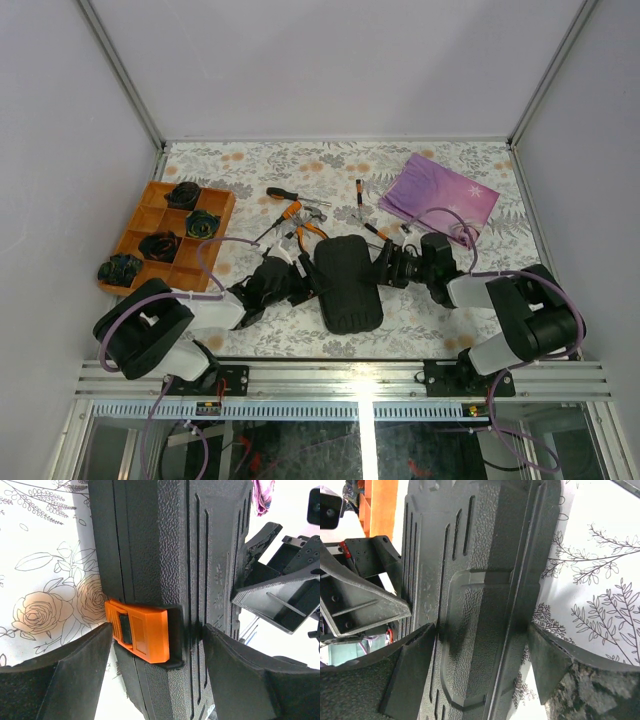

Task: Sort the tools into containers
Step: Open the storage box at the center of the board.

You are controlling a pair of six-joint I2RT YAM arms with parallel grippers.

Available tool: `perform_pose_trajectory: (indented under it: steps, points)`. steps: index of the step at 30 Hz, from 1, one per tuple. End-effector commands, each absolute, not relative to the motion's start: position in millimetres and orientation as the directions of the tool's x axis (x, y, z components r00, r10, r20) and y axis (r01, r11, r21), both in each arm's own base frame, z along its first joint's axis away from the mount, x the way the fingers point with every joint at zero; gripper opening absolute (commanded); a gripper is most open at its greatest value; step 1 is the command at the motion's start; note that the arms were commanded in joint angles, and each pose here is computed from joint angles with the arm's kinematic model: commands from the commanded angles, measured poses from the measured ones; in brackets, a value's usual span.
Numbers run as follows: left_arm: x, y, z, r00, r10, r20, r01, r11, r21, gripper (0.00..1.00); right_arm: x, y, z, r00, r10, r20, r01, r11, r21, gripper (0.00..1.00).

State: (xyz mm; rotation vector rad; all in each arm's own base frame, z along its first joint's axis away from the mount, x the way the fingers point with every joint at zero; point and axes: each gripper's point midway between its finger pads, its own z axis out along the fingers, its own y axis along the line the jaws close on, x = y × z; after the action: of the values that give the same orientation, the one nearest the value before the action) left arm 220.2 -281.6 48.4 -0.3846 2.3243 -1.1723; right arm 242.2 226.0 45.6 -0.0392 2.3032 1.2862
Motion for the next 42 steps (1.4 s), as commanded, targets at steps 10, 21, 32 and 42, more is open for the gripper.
perform_pose_trajectory:
  steps: [10, 21, 32, 42]
  points:
    - [220.9, -285.6, 60.7, -0.826, -0.458, -0.329, 0.016, 0.564, -0.826, 0.75, 249.1, 217.9, 20.5, -0.881, 0.208, -0.426, -0.191, 0.666, 0.721, 0.53]
    - [222.8, -274.2, 69.7, -0.794, -0.521, -0.314, 0.0, 0.516, -0.857, 0.89, 235.7, 210.9, -5.0, -0.91, 0.27, -0.315, -0.075, 0.64, 0.764, 0.48]
    - [222.8, -266.5, 63.1, -0.796, -0.555, -0.242, -0.041, 0.448, -0.893, 0.89, 229.5, 201.1, -19.4, -0.916, 0.336, -0.221, 0.03, 0.604, 0.796, 0.44]
    - [227.4, -275.2, 68.0, -0.795, -0.577, -0.189, -0.041, 0.361, -0.932, 0.86, 228.1, 198.7, -23.6, -0.913, 0.367, -0.178, 0.071, 0.571, 0.818, 0.42]
